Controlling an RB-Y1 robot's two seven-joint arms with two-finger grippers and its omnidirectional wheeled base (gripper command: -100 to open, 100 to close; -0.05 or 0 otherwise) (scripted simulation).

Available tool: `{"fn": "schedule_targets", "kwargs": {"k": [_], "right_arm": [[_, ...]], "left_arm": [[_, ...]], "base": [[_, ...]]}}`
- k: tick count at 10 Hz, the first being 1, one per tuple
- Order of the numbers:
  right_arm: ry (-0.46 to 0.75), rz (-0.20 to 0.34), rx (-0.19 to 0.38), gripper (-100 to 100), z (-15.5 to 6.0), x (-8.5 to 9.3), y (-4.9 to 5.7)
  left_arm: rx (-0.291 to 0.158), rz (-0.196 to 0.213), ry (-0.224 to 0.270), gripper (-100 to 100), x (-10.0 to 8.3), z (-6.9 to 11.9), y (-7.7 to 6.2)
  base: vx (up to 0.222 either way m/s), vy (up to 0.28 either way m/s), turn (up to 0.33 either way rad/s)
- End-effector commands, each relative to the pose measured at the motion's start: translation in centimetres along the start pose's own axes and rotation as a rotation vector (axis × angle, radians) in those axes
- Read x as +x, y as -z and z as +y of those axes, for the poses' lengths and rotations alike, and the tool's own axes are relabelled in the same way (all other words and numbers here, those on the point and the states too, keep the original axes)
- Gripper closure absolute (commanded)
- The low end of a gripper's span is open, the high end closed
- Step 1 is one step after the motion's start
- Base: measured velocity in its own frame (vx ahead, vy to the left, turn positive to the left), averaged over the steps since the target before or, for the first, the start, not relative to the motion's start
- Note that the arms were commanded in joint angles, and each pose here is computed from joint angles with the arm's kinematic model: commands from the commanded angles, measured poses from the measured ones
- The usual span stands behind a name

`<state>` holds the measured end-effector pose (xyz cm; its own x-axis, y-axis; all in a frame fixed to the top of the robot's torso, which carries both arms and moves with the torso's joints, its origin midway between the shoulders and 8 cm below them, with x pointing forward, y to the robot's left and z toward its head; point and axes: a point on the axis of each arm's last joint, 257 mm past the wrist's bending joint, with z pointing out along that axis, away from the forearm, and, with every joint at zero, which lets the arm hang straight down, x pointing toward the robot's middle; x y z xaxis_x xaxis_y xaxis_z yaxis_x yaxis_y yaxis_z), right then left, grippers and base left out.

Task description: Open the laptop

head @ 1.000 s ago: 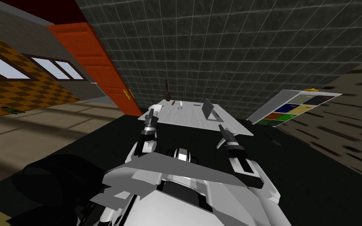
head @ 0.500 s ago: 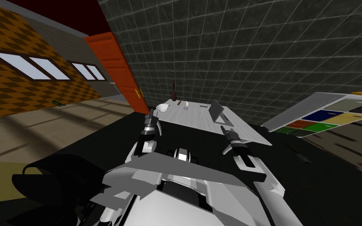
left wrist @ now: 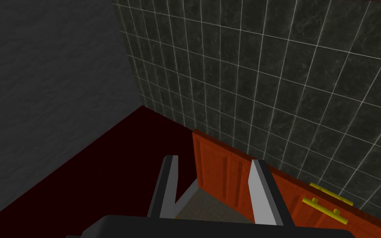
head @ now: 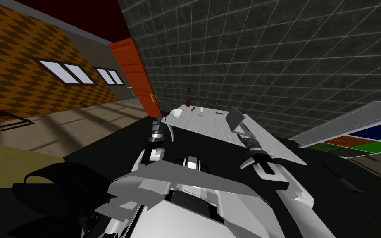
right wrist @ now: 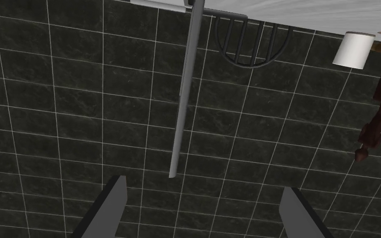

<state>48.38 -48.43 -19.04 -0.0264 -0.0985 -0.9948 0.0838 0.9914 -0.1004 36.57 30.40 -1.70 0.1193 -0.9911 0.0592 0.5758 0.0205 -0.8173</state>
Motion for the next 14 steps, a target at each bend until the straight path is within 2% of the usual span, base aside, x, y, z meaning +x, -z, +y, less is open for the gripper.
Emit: {"fn": "schedule_targets", "kwargs": {"k": [1, 2, 3, 5, 6, 8, 9, 13, 14], "right_arm": [[0.131, 0.044, 0.053, -100, -3.5, 0.9, -0.3], [0.215, 0.063, 0.083, -100, -5.6, 0.6, -0.7], [0.215, 0.070, 0.086, -100, -5.8, 0.9, -0.6], [0.369, 0.112, 0.150, -100, -10.2, 0.3, -1.0], [0.375, 0.121, 0.154, -100, -10.4, 0.7, -0.9], [0.519, 0.167, 0.219, -100, -14.8, -0.2, -0.9], [0.520, 0.170, 0.220, -100, -14.9, -0.1, -0.9], [0.757, 0.254, 0.335, -100, -22.4, -2.7, -0.2], [0.758, 0.254, 0.335, -100, -22.4, -2.7, -0.2]], "left_arm": [[0.000, 0.000, 0.000, 0, 0.0, 0.0, 0.0], [0.000, 0.000, 0.000, 0, 0.0, 0.0, 0.0], [0.000, 0.000, 0.000, 0, 0.0, 0.0, 0.0], [0.000, 0.000, 0.000, 0, 0.0, 0.0, 0.0], [0.000, 0.000, 0.000, 0, 0.0, 0.0, 0.0], [0.000, 0.000, 0.000, 0, 0.0, 0.0, 0.0], [0.000, 0.000, 0.000, 0, 0.0, 0.0, 0.0], [0.000, 0.000, 0.000, 0, 0.0, 0.0, 0.0], [0.000, 0.000, 0.000, 0, 0.0, 0.0, 0.0]], "base": [[-0.001, 0.043, 0.113], [0.005, 0.048, 0.191], [0.008, 0.034, 0.080], [0.006, 0.039, 0.204], [0.009, 0.034, 0.081], [0.010, 0.045, 0.222], [0.010, 0.035, 0.063], [0.008, 0.047, 0.168], [0.010, 0.030, 0.066]]}}
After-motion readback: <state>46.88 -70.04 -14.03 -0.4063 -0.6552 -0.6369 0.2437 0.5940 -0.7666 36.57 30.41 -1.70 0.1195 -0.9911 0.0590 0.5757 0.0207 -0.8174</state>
